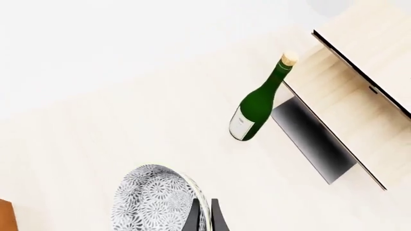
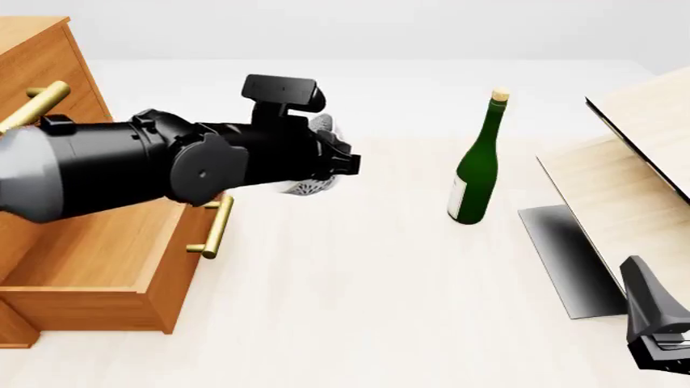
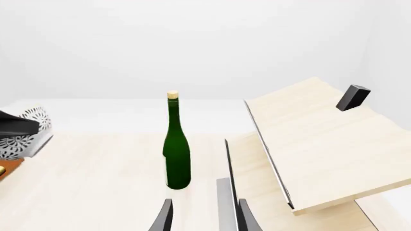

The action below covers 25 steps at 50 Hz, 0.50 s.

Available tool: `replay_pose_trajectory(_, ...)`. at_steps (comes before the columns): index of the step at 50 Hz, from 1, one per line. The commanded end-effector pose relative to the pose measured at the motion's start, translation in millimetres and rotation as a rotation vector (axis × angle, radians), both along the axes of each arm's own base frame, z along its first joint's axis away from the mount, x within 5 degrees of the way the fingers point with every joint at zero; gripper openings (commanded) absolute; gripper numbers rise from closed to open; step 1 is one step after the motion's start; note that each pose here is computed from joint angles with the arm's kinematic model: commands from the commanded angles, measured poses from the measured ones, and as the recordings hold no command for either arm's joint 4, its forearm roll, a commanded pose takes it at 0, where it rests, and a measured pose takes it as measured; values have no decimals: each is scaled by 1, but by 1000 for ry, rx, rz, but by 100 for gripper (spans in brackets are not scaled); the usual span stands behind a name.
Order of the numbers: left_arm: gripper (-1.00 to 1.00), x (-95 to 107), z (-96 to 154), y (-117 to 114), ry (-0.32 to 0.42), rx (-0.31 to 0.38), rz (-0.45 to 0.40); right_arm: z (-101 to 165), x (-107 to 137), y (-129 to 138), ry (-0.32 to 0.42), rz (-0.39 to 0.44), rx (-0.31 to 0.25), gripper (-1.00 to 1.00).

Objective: Put the bowl in the bottom drawer of the cabinet.

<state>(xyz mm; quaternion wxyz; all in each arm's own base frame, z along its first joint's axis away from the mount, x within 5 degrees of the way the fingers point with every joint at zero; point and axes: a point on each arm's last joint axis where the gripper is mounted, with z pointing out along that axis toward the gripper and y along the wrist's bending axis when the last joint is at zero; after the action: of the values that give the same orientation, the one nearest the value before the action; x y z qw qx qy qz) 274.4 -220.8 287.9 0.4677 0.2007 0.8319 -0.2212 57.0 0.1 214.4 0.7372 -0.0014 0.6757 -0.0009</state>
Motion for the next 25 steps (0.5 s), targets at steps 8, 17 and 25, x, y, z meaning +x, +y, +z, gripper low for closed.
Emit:
replay_pose_trajectory(8,-100,-12,17,27,-62,-25,33,0,0,0,0,0,0,100)
replay_pose_trajectory(17,-100,-16,26,41,-83,-28,59,0,0,0,0,0,0,100)
replay_pose_trajectory(25,-100,-19,31,53,-93,-29,84,0,0,0,0,0,0,100)
